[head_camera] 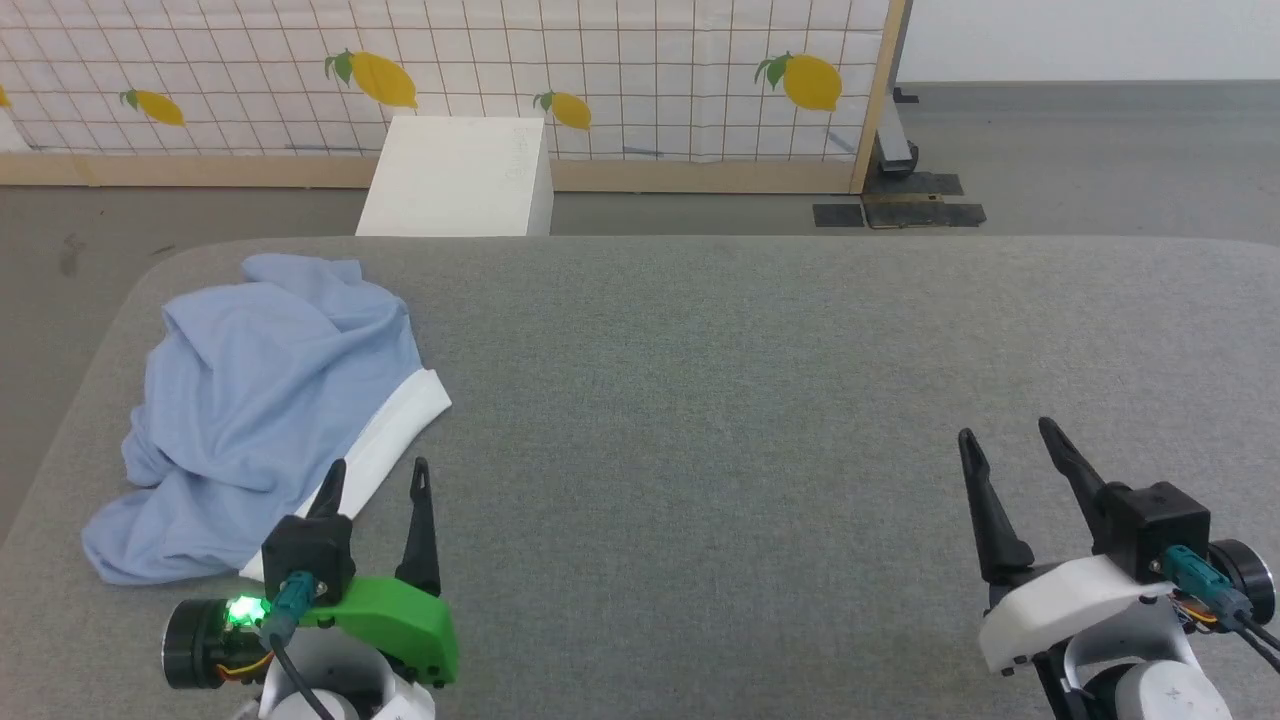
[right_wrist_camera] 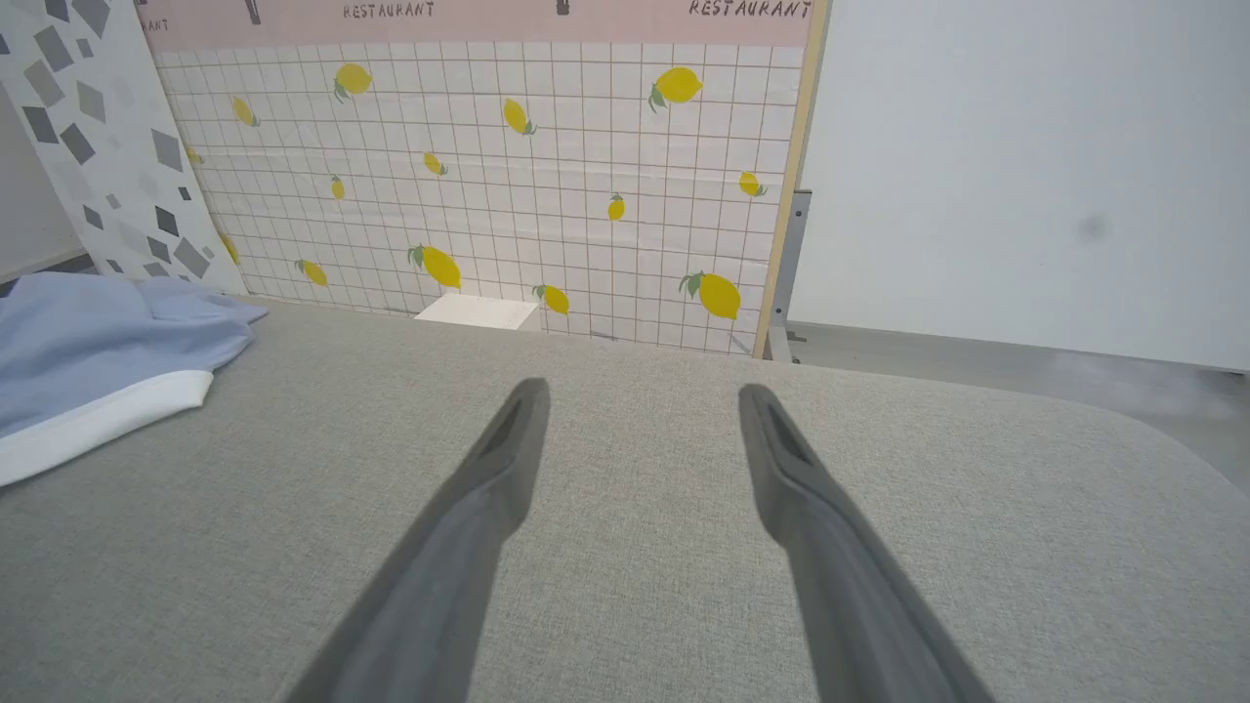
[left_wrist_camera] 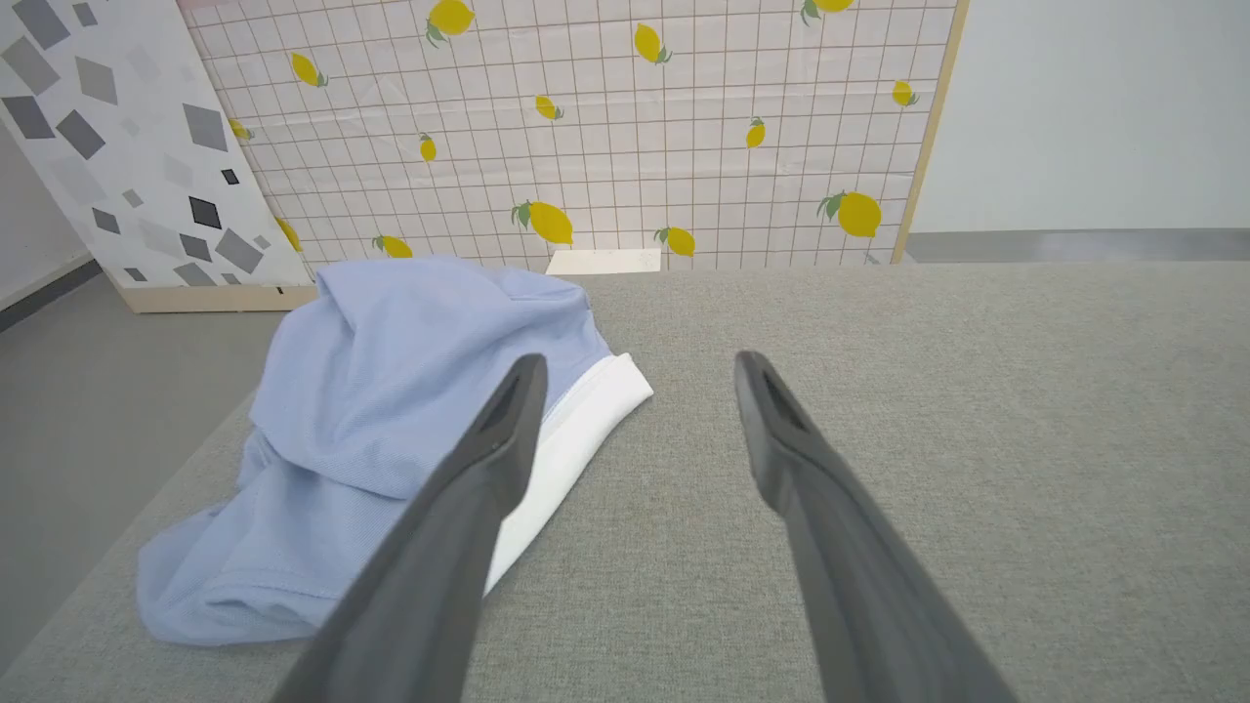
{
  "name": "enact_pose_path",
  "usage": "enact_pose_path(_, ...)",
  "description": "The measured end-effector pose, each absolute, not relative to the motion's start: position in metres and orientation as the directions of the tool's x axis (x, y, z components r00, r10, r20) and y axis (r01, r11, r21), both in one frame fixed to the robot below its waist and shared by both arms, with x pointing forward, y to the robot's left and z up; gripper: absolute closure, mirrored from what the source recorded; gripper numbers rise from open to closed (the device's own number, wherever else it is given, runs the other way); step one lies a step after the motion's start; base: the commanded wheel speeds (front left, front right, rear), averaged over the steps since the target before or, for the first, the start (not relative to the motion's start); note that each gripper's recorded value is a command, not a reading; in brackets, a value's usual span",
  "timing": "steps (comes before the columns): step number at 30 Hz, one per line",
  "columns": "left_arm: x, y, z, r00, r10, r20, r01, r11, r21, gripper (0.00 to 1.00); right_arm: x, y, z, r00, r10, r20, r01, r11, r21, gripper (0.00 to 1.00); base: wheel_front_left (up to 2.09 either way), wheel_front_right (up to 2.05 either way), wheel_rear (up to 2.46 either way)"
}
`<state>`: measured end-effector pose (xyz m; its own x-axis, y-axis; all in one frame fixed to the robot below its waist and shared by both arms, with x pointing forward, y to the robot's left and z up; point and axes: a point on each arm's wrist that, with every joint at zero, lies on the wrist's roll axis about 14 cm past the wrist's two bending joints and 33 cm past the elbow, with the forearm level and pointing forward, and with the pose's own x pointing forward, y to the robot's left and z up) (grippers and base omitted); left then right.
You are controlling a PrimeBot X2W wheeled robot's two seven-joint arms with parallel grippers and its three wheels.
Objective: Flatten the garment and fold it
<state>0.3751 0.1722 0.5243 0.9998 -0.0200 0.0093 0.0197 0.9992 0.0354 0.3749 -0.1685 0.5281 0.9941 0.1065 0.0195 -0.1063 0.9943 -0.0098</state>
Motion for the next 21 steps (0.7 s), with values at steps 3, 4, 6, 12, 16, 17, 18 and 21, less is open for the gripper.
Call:
enact_pose_path(3, 0.375, 0.1717, 0.5235, 1.0, -0.022, 0.012, 0.021, 0.999, 0.031, 0.0, 0.3749, -0.1701, 0.5283, 0.995, 0.102, 0.025, -0.101, 0.995, -0.003, 0.0, 0.0, 0.0, 0.0)
enact_pose_path(4, 0.375, 0.1715, 0.5229, 1.0, -0.022, 0.01, 0.022, 0.999, 0.029, 0.0, 0.3748, -0.1707, 0.5279, 0.995, 0.1, 0.024, -0.1, 0.995, -0.003, 0.0, 0.0, 0.0, 0.0)
enact_pose_path(6, 0.3749, 0.1711, 0.5229, 1.0, -0.023, 0.014, 0.023, 0.999, 0.029, 0.0, 0.3748, -0.1716, 0.528, 0.995, 0.097, 0.027, -0.097, 0.995, 0.0, 0.0, 0.0, 0.0, 0.0)
enact_pose_path(12, 0.3746, 0.17, 0.5217, 1.0, -0.027, 0.016, 0.026, 0.999, 0.029, 0.0, 0.3746, -0.1739, 0.5273, 0.995, 0.09, 0.033, -0.09, 0.996, 0.009, 0.0, 0.0, 0.0, 0.0)
enact_pose_path(16, 0.3744, 0.1694, 0.5208, 0.999, -0.029, 0.018, 0.028, 0.999, 0.028, 0.0, 0.3746, -0.1751, 0.527, 0.996, 0.086, 0.038, -0.087, 0.996, 0.018, 0.0, 0.0, 0.0, 0.0)
enact_pose_path(17, 0.3743, 0.1692, 0.5203, 0.999, -0.029, 0.018, 0.029, 0.999, 0.028, 0.0, 0.3745, -0.1753, 0.5268, 0.996, 0.085, 0.038, -0.086, 0.996, 0.02, 0.0, 0.0, 0.0, 0.0)
enact_pose_path(18, 0.3739, 0.1687, 0.5197, 0.999, -0.031, 0.02, 0.03, 0.999, 0.027, 0.0, 0.3742, -0.1763, 0.5271, 0.996, 0.082, 0.043, -0.083, 0.996, 0.026, 0.0, 0.0, 0.0, 0.0)
enact_pose_path(21, 0.3738, 0.1683, 0.5191, 0.999, -0.032, 0.022, 0.032, 0.999, 0.025, 0.0, 0.3738, -0.1775, 0.5266, 0.996, 0.078, 0.046, -0.08, 0.996, 0.029, 0.0, 0.0, 0.0, 0.0)
